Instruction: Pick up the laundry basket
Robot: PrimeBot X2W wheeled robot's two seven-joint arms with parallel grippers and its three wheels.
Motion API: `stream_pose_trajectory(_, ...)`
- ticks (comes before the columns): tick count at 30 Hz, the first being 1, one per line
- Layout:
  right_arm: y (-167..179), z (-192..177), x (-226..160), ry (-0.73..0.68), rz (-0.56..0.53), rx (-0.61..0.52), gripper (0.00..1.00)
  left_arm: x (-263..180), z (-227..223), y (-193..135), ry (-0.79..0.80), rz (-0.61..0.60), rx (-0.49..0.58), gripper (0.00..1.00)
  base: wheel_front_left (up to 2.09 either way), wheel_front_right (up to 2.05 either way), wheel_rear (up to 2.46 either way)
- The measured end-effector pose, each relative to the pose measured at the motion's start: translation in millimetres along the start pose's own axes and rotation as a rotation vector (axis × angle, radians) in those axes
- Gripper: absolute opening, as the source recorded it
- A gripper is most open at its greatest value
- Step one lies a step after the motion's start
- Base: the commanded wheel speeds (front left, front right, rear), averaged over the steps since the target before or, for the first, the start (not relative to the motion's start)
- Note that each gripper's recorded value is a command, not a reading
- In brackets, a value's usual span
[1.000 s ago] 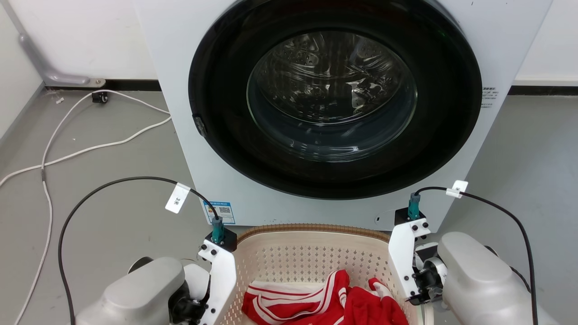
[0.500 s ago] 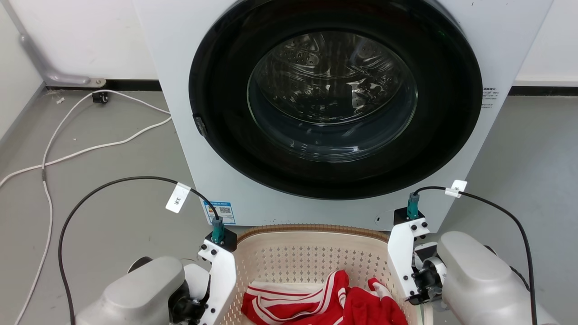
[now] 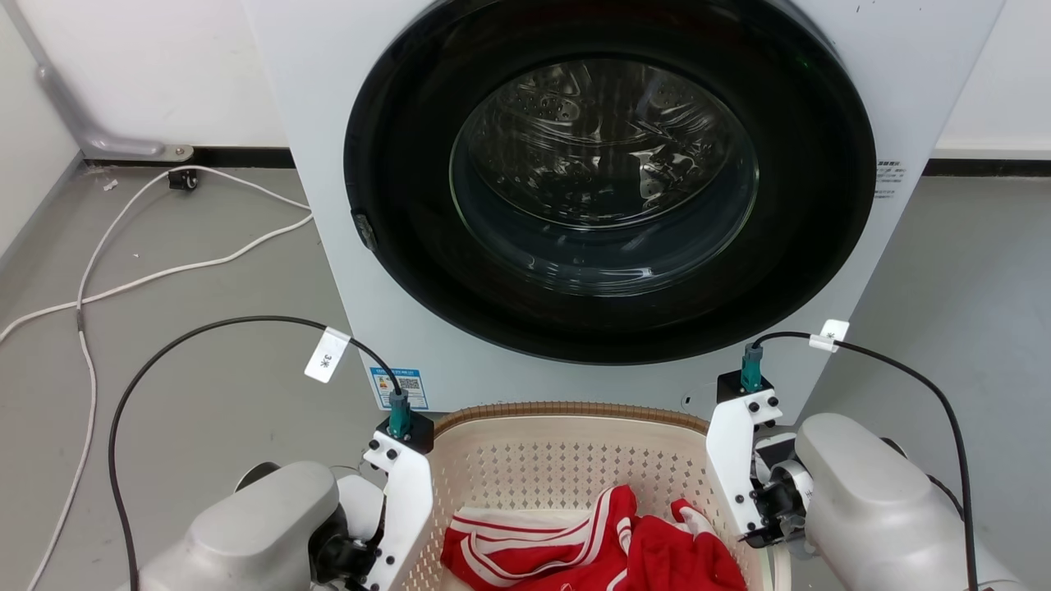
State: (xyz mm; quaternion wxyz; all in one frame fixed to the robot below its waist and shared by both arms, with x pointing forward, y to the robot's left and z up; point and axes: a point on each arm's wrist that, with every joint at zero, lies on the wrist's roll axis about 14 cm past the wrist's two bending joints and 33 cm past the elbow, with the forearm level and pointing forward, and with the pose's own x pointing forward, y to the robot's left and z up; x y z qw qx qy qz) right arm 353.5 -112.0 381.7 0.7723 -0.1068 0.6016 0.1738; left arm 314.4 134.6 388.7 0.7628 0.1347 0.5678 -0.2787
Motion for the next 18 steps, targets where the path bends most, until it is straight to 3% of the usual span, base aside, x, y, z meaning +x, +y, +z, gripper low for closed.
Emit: stream_pose_trajectory(18,0.0,2.3,0.3,-0.004,0.001,0.002,0.0,-1.2,0.7,1.5,-0.001,0.003,-0.001,0.0,0.0,0.0,0.0)
